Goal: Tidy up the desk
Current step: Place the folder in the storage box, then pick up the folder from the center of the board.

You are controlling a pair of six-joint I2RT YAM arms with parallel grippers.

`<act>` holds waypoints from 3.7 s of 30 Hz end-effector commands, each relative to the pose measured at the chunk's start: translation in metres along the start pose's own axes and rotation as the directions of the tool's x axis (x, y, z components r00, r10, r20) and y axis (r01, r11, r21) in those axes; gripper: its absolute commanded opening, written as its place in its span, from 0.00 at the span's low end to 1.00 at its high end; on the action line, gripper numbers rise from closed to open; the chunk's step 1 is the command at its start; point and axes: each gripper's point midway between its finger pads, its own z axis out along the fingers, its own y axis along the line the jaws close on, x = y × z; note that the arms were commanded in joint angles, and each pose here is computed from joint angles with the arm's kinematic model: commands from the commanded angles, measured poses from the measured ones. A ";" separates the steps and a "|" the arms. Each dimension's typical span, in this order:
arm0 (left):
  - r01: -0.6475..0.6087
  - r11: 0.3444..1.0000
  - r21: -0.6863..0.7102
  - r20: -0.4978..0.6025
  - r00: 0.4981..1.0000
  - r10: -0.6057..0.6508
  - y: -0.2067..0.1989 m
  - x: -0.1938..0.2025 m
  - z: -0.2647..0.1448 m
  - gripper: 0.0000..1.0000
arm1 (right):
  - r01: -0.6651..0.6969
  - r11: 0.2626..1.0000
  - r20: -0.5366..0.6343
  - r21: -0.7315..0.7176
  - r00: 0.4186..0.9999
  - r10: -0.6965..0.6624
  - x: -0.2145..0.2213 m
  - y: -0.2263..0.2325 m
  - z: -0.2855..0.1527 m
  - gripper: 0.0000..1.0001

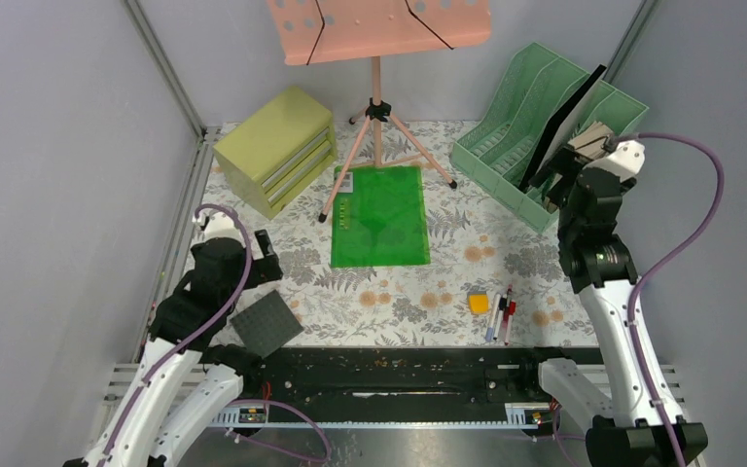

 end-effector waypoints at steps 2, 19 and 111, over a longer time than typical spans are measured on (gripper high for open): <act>-0.003 0.995 0.097 0.058 0.998 -0.003 -0.015 -0.015 -0.009 0.99 | -0.037 0.993 -0.216 -0.110 0.976 0.013 0.061 0.007 -0.026 0.99; -0.002 0.954 0.298 -0.250 0.965 0.080 -0.076 0.027 0.025 0.99 | -0.205 0.946 -0.660 -0.251 0.751 -0.012 0.225 0.047 -0.073 1.00; 0.191 0.945 0.266 -0.566 0.824 -0.007 -0.121 0.088 0.136 0.69 | -0.311 0.936 -0.914 -0.164 0.404 -0.026 0.331 0.109 -0.088 0.72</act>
